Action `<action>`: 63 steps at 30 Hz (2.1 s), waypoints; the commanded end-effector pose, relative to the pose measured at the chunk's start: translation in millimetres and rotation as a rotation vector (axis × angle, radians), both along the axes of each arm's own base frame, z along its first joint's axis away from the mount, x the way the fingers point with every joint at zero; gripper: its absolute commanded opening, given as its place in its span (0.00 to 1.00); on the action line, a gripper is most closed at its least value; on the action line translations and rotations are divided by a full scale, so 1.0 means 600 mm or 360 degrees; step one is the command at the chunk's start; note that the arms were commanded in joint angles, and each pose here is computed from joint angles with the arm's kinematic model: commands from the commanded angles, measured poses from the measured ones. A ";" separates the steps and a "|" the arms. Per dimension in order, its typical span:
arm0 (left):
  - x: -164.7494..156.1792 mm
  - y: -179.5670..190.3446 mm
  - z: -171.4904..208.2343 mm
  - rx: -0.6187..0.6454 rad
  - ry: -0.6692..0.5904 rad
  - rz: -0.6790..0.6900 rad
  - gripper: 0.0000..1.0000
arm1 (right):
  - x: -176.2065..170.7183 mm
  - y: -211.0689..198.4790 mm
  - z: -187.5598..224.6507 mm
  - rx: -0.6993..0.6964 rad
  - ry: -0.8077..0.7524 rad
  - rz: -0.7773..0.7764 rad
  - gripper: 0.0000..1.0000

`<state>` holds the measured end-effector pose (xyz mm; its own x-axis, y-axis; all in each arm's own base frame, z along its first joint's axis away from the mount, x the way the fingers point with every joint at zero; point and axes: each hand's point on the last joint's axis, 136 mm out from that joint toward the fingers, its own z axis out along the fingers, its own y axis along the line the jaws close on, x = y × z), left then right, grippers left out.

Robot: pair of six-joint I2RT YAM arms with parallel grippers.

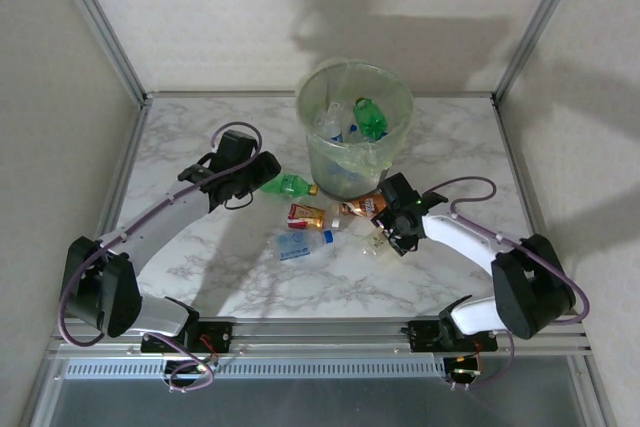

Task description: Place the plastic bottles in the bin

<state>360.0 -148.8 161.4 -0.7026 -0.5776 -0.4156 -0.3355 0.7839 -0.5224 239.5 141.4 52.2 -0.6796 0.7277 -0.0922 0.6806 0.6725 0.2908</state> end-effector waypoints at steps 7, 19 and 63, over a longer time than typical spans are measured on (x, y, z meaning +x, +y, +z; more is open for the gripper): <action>0.013 0.011 0.028 -0.0015 -0.0085 0.0073 0.73 | -0.006 -0.104 0.146 -0.0274 -0.0234 -0.0089 0.65; 0.036 0.006 0.057 0.0015 -0.0128 0.0061 0.73 | 0.129 -0.091 0.499 -0.0344 -0.0908 -0.0046 0.64; 0.053 0.047 0.049 0.0029 -0.0119 0.0176 0.83 | 0.406 0.158 0.522 0.0072 -0.1214 0.0286 0.93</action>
